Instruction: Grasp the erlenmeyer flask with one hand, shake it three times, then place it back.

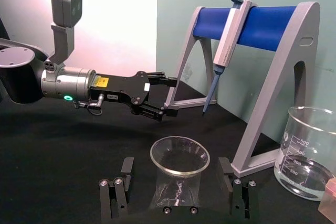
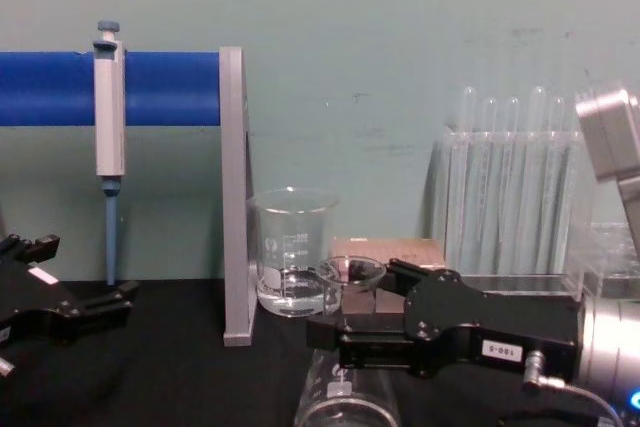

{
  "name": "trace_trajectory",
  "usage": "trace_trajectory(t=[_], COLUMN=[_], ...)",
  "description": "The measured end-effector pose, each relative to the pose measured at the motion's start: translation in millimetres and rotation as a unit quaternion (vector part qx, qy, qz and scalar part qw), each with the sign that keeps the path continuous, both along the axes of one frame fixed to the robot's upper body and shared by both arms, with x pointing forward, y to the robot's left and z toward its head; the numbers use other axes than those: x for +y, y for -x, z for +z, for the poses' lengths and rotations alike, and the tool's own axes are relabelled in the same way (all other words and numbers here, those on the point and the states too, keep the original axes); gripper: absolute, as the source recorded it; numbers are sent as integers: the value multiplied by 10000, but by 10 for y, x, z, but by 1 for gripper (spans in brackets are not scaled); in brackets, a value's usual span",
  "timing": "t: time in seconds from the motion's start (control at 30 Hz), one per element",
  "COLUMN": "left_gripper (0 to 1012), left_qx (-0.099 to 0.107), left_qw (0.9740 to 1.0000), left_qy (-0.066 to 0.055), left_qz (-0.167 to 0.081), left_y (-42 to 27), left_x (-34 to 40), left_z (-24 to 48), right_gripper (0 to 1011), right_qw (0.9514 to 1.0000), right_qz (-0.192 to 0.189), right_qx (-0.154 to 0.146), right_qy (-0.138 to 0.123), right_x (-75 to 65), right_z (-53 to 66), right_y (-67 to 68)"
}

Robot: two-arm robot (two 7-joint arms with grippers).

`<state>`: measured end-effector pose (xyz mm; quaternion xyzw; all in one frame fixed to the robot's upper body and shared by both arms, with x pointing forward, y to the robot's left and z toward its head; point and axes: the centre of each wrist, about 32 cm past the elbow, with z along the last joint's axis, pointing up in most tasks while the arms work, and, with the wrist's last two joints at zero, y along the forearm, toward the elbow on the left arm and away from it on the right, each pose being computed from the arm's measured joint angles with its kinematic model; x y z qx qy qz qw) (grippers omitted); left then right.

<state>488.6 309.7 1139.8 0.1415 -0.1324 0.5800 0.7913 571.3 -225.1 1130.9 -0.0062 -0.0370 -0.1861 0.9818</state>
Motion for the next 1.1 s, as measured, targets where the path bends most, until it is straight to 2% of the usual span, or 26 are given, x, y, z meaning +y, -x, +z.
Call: trace_trajectory(t=[0.6, 0.9, 0.93, 1.1], left_gripper=[1001, 1001, 1001, 1001], left_qx=[0, 0, 0, 0], left_qw=[10000, 10000, 10000, 10000], left_qy=[0, 0, 0, 0], left_qz=[0, 0, 0, 0], left_y=[0, 0, 0, 0], left_x=[0, 0, 0, 0], left_z=[0, 0, 0, 0], right_gripper=[993, 812, 749, 593], right_qw=[10000, 10000, 10000, 10000], right_qz=[5, 5, 6, 5], right_qx=[2, 3, 2, 2], right_qy=[-6, -6, -5, -5], right_x=[-1, 0, -1, 0], right_z=[0, 0, 0, 0], right_y=[0, 0, 0, 0])
